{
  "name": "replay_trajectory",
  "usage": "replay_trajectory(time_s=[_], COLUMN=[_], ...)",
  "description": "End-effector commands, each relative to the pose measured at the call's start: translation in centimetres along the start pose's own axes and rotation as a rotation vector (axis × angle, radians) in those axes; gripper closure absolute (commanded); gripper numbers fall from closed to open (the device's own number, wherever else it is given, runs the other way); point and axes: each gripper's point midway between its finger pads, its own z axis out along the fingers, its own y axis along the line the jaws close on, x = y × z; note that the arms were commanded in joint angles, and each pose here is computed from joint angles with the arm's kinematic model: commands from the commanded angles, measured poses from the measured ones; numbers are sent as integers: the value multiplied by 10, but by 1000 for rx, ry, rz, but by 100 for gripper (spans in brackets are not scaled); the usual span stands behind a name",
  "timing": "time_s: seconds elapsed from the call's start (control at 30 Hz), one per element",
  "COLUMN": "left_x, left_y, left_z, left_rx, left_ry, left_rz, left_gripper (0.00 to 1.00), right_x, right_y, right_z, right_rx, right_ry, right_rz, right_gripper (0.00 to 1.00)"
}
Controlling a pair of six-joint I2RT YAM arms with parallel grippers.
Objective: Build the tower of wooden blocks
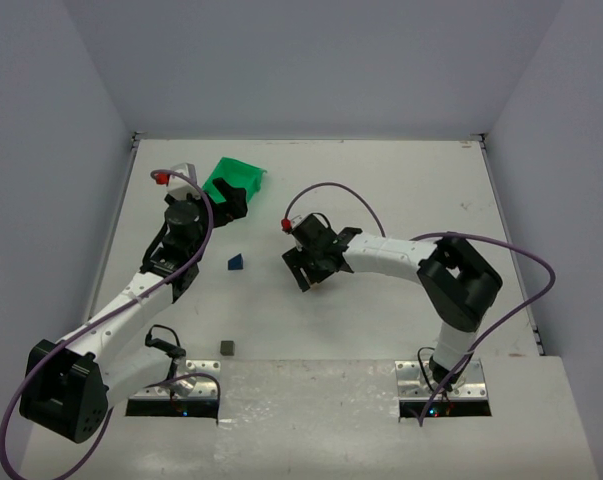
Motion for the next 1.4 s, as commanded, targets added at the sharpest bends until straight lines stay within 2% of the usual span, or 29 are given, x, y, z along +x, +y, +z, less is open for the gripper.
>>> replay_trajectory(time_s=[0.0,0.2,0.37,0.5,0.63,0.7,0.8,0.87,0.93,1.03,1.1,1.23,1.37], left_x=[-10,-10,-9,-10,-12,-15,-19,-19,-19,-15,-14,-10,-3], left_y=[-11,-11,-10,-10,-7,-5,-6,-6,-7,-8,-8,-9,-12], left_z=[0,0,0,0,-1,-2,-6,-6,-5,-2,-2,1,7], left_rx=[41,38,39,36,19,12,17,20,23,28,28,31,43], left_ry=[-39,-40,-37,-42,-43,-53,-70,-73,-71,-53,-45,-31,5], left_rz=[-21,-19,-18,-16,-1,2,4,11,15,23,28,35,51], left_gripper=[0,0,0,0,0,0,0,0,0,0,0,0,0], right_x=[-6,-4,-13,-47,-113,-144,-185,-199,-200,-188,-175,-127,-75], right_y=[0,-1,-1,-8,-17,-23,-47,-75,-97,-130,-141,-173,-185], right_z=[3,4,-2,-20,-50,-66,-96,-111,-117,-123,-126,-133,-126], right_rx=[27,38,43,69,72,21,-77,-57,-11,110,121,102,65], right_ry=[-25,-20,-53,-149,-337,-415,-526,-562,-555,-484,-448,-318,-193], right_rz=[19,20,5,-93,-218,-296,-403,-427,-540,-617,-652,-678,-671], right_gripper=[38,66,79,84,88,90,91,91,91,91,91,91,89])
